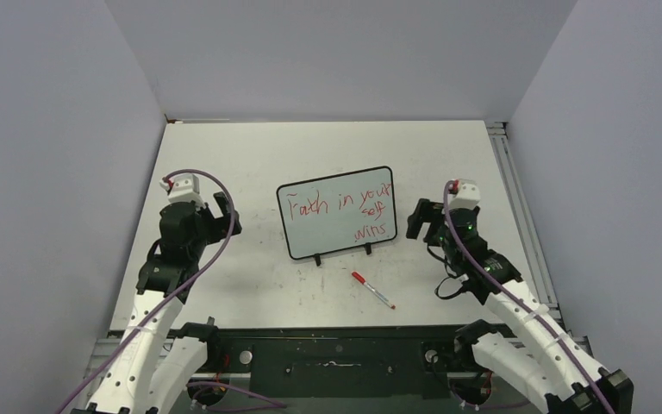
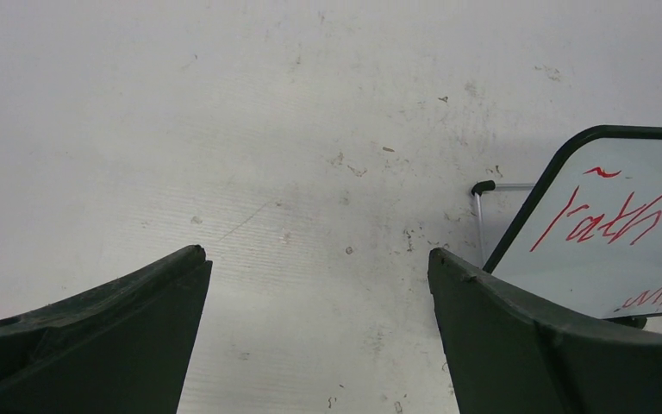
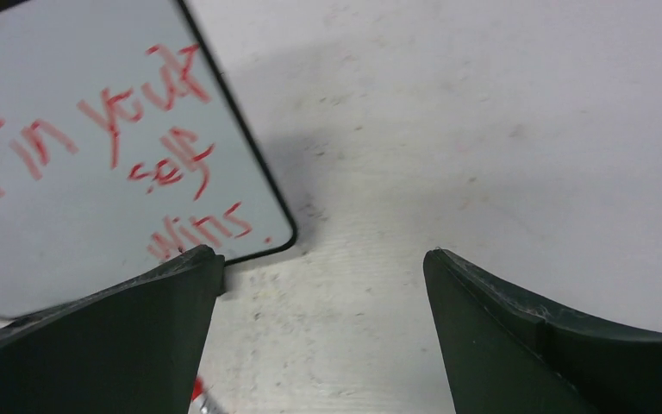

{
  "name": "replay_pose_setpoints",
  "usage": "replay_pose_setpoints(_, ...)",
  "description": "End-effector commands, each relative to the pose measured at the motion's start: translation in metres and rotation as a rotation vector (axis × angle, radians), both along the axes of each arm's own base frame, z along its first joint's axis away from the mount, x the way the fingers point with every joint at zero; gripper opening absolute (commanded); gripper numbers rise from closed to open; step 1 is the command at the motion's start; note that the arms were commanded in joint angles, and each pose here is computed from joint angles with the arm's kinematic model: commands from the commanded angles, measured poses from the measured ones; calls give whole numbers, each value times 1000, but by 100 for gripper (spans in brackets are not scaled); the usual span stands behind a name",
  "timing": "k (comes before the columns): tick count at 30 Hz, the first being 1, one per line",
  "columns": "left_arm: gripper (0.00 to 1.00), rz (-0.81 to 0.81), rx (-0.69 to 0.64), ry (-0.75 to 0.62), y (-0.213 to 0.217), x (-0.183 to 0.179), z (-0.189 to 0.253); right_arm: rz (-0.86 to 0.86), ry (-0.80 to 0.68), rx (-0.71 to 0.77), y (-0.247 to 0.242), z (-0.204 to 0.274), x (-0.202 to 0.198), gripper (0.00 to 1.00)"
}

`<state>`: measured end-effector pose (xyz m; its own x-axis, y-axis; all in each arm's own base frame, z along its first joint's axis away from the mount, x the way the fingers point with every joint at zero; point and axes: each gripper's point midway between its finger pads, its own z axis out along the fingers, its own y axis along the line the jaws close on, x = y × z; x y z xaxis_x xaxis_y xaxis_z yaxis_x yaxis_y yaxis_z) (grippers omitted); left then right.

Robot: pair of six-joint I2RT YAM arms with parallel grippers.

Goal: Write a sentence on the whiteboard
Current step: Reset both arms

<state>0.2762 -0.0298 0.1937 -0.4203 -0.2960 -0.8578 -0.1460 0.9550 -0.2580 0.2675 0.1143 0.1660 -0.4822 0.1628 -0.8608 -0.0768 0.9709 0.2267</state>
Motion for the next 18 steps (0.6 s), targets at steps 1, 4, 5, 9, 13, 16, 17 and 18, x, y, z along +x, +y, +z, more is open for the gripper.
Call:
replay_pose_setpoints(1,97,69,-32,-117,9,4,46,-140,-61,-31,-55,26,15,90)
replay_pose_setpoints(4,97,108,-18,-141,17,-2,54,-228,-156,-10,-84,45,16,90)
replay_pose_setpoints(5,97,115,-14,-155,19,-3,57,-258,-193,-6,-92,52,15,90)
replay_pose_setpoints(9,97,109,-13,-198,20,-7,64,-329,-288,1,-108,68,7,90)
replay_pose_setpoints(13,97,111,-9,-203,20,-8,66,-347,-293,-3,-111,71,5,90)
replay_pose_setpoints(16,97,110,-4,-206,21,-8,67,-348,-293,-4,-112,71,5,90)
replay_pose_setpoints(17,97,107,-1,-204,21,-9,67,-346,-295,-4,-111,72,5,90)
replay_pose_setpoints(18,98,104,1,-202,21,-9,66,-346,-296,-2,-111,72,5,90)
